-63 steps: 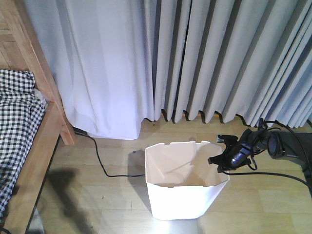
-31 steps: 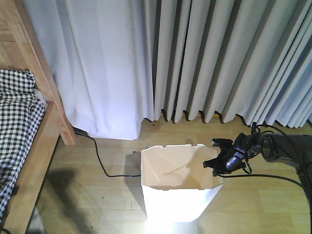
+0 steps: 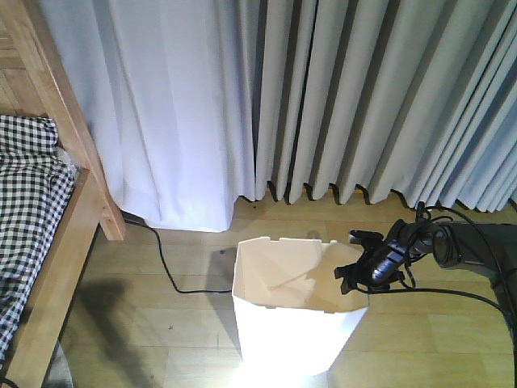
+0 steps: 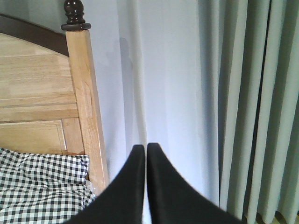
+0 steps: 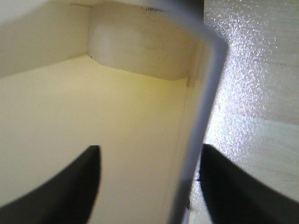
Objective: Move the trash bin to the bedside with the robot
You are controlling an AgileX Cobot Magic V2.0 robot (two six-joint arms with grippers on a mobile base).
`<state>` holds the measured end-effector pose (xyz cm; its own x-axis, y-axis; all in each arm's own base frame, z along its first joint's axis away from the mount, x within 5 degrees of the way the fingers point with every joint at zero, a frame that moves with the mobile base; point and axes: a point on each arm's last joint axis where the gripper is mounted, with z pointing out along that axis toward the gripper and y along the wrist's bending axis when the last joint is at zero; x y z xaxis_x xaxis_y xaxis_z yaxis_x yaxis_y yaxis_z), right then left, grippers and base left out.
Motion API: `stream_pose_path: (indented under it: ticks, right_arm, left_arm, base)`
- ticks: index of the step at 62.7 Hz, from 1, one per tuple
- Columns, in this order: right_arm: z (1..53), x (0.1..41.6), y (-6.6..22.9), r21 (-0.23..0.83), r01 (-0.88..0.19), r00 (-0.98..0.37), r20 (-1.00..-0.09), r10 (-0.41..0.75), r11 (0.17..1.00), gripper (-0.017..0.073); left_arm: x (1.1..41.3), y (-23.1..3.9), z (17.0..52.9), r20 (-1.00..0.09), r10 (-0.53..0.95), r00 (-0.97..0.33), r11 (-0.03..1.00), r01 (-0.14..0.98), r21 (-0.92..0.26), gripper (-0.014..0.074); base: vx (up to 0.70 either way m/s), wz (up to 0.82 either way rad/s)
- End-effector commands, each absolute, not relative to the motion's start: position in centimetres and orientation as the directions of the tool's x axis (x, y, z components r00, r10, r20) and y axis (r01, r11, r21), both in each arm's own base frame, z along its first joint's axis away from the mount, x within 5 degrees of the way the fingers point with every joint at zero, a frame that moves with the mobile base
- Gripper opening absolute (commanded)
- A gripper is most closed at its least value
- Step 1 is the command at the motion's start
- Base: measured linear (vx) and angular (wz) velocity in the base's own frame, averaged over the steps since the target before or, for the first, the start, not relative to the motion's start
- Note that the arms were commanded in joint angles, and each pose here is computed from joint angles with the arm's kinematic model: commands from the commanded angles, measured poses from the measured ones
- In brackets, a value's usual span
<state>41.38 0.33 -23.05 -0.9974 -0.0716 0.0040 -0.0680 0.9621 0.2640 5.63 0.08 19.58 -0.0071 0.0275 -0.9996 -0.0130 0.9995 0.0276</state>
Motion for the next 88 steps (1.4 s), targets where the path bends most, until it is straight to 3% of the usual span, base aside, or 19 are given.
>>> stream_pose_path:
  ticks: [1, 19, 28, 33, 46, 67, 88]
  right_arm:
    - [-19.7, 44.3, 0.1, 0.246, -0.101, -0.993, -0.085, -0.083, 0.964, 0.0533]
    - [-19.7, 44.3, 0.1, 0.25, -0.099, -0.993, -0.084, -0.08, 0.963, 0.053]
    - [-17.5, 45.4, -0.2, 0.236, -0.138, -0.988, -0.098, -0.117, 0.962, 0.053]
    - [-16.6, 45.1, -0.4, 0.243, -0.105, -0.992, -0.098, -0.083, 0.964, 0.053]
    - [-13.1, 42.5, -1.0, 0.14, -0.032, -0.977, -0.214, -0.001, 0.99, 0.053]
    - [-1.9, 38.7, -1.4, 0.042, -0.15, -0.941, -0.312, -0.13, 0.988, 0.053]
    - [14.1, 33.8, -1.2, -0.03, -0.133, -0.804, -0.581, -0.126, 0.991, 0.053]
  left_arm:
    - [5.6, 0.0, 19.9, -0.998, 0.005, 0.063, 1.0, -0.005, 0.004, -0.0006]
    - [5.6, 0.0, 19.9, -0.998, 0.005, 0.063, 1.0, -0.005, 0.004, -0.0006]
    - [5.6, 0.0, 19.9, -0.998, 0.005, 0.063, 1.0, -0.005, 0.004, -0.0006]
    - [5.6, 0.0, 19.9, -0.998, 0.005, 0.063, 1.0, -0.005, 0.004, -0.0006]
    - [5.6, 0.0, 19.9, -0.998, 0.005, 0.063, 1.0, -0.005, 0.004, -0.0006]
    - [5.6, 0.0, 19.9, -0.998, 0.005, 0.063, 1.0, -0.005, 0.004, -0.0006]
    - [5.6, 0.0, 19.9, -0.998, 0.005, 0.063, 1.0, -0.005, 0.004, -0.0006]
  base:
    - [0.0, 0.0]
    - [0.0, 0.0]
    - [0.0, 0.0]
    - [0.0, 0.0]
    - [0.0, 0.0]
    - [0.0, 0.0]
    - [0.0, 0.0]
